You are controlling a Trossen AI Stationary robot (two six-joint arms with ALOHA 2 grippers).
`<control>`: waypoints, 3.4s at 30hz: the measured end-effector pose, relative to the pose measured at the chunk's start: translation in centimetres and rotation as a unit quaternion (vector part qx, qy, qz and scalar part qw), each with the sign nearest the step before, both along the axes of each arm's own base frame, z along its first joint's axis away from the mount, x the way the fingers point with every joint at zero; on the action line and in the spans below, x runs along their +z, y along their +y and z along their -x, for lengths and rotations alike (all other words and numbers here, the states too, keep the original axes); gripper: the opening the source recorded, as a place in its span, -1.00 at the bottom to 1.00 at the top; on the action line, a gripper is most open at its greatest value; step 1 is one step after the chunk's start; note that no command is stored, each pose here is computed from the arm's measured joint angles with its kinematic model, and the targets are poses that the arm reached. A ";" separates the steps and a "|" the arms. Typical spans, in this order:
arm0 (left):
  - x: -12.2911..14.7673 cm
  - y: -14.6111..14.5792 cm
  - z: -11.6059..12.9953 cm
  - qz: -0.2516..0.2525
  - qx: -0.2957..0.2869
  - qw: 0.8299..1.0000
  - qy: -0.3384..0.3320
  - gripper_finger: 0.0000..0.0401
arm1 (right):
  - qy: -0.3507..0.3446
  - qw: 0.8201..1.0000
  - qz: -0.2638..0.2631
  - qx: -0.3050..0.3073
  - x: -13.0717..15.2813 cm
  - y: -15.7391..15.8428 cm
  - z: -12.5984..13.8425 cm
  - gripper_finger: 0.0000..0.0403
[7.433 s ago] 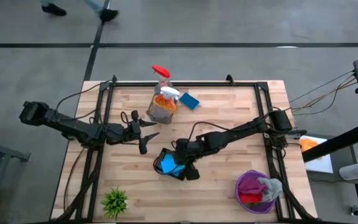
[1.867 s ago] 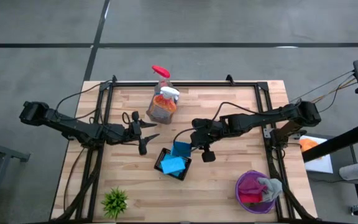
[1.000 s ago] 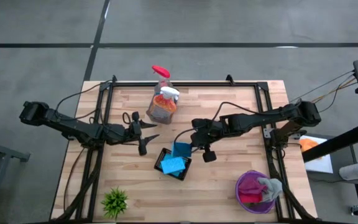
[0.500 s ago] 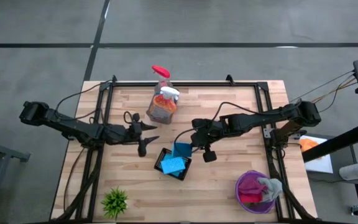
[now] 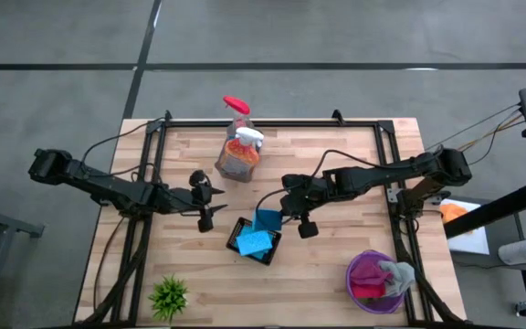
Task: Pick & Place Kitchen Items
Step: Put the blue sponge into the black bin
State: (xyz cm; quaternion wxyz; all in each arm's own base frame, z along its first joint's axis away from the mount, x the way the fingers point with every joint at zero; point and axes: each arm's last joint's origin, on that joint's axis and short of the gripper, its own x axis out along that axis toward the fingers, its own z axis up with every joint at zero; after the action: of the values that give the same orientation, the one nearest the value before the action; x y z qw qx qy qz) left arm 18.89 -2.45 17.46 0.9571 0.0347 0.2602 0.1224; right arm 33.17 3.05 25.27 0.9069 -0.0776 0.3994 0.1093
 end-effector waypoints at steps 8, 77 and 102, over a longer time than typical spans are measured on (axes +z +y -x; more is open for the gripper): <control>0.4 0.0 -0.2 0.005 0.000 1.000 -0.023 0.05 | 0.000 1.000 -0.002 -0.002 0.0 0.0 0.0 -0.91; 0.9 -0.1 -0.5 0.002 -0.004 0.999 -0.052 0.04 | 0.086 0.996 0.019 0.023 -4.8 1.3 -1.4 -0.91; 1.3 -0.1 -0.7 -0.030 -0.022 0.997 -0.065 0.05 | 0.196 0.979 -0.054 0.033 -6.3 2.2 -9.1 -0.91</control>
State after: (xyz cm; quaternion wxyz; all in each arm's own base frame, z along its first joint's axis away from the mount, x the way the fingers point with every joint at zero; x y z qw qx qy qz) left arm 19.58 -2.59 18.80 0.9731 0.0607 0.1926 0.1110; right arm 42.32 5.24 18.96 0.8099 -0.0181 0.5601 0.1734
